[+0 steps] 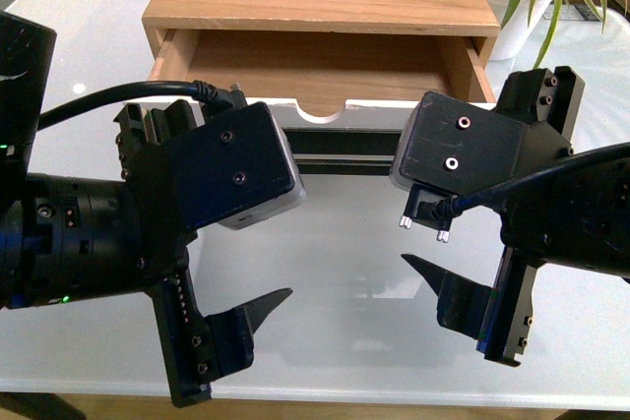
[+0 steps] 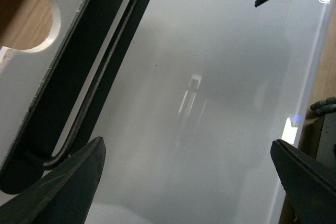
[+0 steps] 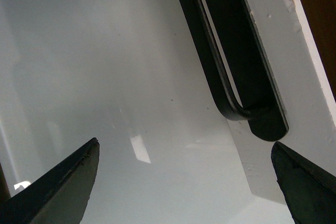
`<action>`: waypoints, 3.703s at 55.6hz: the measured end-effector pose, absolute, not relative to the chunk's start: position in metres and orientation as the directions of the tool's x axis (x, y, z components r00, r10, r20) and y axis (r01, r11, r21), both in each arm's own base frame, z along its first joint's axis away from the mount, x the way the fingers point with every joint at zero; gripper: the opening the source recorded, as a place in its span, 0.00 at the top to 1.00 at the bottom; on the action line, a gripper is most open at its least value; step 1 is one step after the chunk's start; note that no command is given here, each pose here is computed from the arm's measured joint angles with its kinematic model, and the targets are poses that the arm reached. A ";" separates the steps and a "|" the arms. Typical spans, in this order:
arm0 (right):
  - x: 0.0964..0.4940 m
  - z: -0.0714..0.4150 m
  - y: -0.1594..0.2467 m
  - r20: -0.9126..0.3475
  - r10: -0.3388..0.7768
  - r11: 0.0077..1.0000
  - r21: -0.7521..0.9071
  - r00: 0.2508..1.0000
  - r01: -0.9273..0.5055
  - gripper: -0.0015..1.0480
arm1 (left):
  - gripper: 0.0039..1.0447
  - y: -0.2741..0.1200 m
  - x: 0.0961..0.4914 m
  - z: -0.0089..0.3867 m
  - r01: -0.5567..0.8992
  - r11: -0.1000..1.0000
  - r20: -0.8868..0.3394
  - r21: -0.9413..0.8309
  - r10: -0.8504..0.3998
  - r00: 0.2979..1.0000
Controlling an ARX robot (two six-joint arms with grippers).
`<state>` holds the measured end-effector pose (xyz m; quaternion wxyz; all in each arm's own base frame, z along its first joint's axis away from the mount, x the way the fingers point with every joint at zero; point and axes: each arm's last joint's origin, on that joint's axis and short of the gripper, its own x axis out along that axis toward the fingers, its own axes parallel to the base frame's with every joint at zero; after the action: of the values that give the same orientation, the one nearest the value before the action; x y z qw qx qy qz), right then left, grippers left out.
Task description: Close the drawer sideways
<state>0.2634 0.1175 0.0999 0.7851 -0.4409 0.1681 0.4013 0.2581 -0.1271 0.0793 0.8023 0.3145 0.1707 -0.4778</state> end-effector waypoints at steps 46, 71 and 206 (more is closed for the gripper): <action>0.282 0.093 0.137 -0.618 0.505 0.262 -0.556 0.602 -0.789 0.09 | 0.08 -0.134 0.291 0.083 0.859 0.362 -0.553 0.362 -0.658 0.511; 0.287 0.089 0.148 -0.623 0.518 0.241 -0.551 0.587 -0.799 0.09 | 0.08 -0.138 0.302 0.080 0.860 0.360 -0.559 0.361 -0.655 0.508; 0.372 0.083 0.151 -0.565 0.419 0.348 -0.624 0.711 -0.700 0.09 | 0.08 -0.152 0.379 0.075 0.791 0.474 -0.504 0.386 -0.610 0.611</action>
<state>0.3724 0.1507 0.0835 0.8061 -0.4538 0.1549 0.3468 0.3789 -0.1525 0.0747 0.8453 0.3018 0.1504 -0.4144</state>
